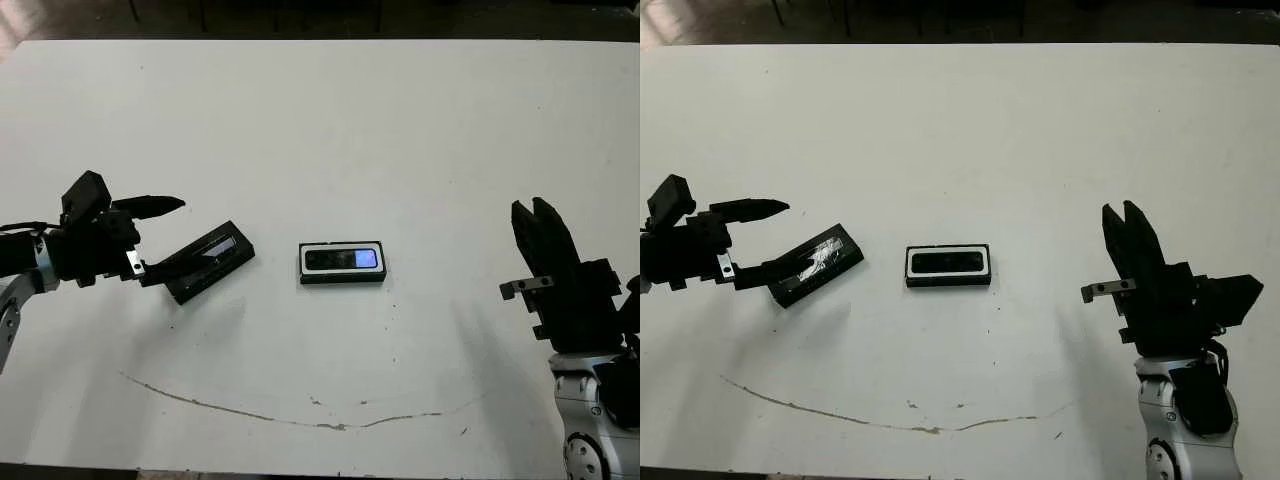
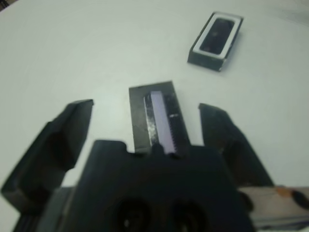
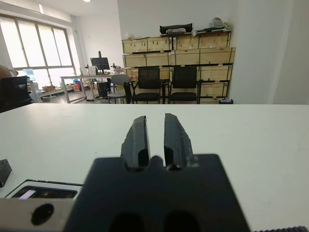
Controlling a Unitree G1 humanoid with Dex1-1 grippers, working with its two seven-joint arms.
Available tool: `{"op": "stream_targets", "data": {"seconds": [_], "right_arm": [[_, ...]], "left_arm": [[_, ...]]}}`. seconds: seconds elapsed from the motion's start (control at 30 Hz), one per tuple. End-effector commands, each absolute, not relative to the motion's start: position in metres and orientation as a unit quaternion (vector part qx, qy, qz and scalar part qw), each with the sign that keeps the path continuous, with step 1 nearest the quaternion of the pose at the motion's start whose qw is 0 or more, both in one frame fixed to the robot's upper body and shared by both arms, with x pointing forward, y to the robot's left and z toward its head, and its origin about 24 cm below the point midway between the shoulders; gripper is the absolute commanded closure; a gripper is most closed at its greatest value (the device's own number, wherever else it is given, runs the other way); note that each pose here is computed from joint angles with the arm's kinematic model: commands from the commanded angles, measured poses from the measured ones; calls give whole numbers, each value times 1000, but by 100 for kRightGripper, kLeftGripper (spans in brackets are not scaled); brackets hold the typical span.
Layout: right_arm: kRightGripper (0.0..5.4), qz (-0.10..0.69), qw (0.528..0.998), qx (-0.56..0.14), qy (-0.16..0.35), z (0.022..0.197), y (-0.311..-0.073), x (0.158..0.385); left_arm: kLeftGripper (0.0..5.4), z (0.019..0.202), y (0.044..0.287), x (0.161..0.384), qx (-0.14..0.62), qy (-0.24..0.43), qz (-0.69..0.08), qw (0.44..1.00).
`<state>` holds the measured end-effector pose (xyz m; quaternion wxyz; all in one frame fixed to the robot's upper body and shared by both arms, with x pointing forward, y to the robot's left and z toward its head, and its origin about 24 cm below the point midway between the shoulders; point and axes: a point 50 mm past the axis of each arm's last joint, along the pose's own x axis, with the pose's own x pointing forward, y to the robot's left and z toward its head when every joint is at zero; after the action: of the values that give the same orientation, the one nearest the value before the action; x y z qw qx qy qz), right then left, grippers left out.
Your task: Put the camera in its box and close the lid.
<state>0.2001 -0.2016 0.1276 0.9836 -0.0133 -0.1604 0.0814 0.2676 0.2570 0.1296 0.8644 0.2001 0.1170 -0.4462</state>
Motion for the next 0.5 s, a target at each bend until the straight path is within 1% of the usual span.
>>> {"op": "stream_targets", "data": {"seconds": [0.03, 0.17, 0.37, 0.5], "right_arm": [[540, 80, 986, -13, -143, 122, -203, 199], [540, 79, 986, -14, -144, 122, -204, 199], [540, 77, 987, -10, -140, 122, -204, 199], [540, 75, 987, -16, -139, 122, -205, 199]], "left_arm": [[2, 114, 262, 261, 192, 150, -447, 861], [2, 109, 264, 258, 196, 167, -443, 859], [2, 104, 266, 252, 229, 186, -447, 845], [2, 101, 266, 251, 252, 193, -463, 828]]}}
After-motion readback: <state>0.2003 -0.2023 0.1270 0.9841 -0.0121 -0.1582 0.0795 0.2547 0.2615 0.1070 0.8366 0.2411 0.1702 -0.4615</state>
